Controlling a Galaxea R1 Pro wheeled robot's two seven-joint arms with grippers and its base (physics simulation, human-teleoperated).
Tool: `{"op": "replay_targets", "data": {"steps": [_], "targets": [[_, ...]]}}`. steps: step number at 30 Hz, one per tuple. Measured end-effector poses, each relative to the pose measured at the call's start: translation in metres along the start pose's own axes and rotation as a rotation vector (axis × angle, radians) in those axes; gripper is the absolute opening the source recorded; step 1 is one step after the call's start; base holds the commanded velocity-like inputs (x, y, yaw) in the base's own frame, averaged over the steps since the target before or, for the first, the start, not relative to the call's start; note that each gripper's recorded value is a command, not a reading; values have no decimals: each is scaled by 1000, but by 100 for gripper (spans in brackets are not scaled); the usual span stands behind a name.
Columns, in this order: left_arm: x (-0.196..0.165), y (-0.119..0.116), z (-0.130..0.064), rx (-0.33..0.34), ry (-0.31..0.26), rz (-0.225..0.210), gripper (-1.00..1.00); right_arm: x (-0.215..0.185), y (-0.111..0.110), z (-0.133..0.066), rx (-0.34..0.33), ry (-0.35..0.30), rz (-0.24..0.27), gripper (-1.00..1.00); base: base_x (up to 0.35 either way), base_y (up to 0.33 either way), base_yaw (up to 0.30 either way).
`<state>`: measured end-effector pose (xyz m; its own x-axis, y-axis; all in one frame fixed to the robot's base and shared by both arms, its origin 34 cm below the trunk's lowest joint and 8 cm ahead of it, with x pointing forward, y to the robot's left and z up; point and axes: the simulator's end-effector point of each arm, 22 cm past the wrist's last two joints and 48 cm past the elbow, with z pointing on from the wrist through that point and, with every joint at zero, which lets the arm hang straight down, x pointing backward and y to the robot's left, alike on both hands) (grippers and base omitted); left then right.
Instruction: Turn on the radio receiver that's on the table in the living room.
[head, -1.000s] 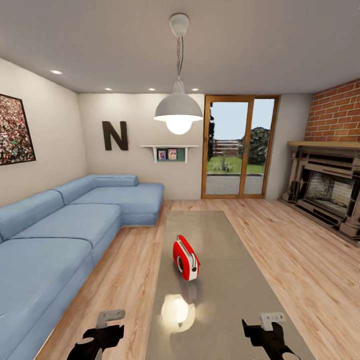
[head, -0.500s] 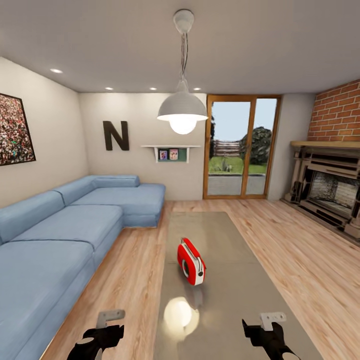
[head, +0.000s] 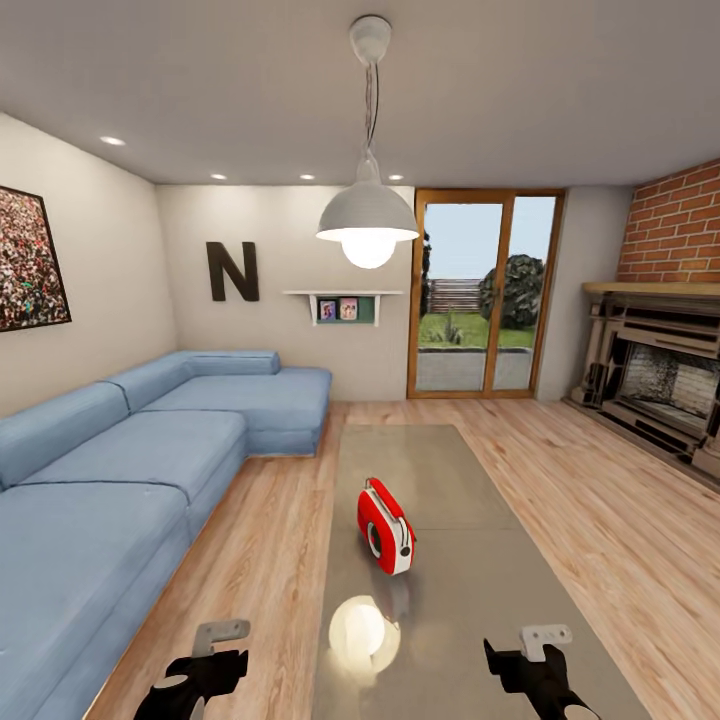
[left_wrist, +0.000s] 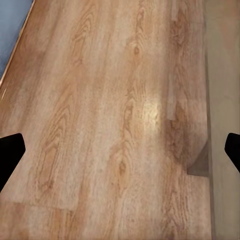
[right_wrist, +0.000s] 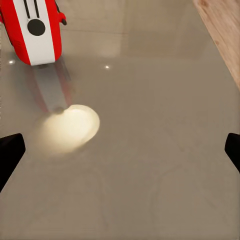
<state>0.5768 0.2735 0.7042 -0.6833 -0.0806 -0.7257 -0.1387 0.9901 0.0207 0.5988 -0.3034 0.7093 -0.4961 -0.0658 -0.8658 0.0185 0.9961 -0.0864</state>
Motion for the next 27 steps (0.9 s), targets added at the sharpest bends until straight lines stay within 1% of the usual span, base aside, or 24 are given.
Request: {"op": "replay_targets", "data": {"steps": [27], "targets": [[16,0,8,-3,38,4,100,17,1,4,-2,38,-1,100,0,0,0]]}}
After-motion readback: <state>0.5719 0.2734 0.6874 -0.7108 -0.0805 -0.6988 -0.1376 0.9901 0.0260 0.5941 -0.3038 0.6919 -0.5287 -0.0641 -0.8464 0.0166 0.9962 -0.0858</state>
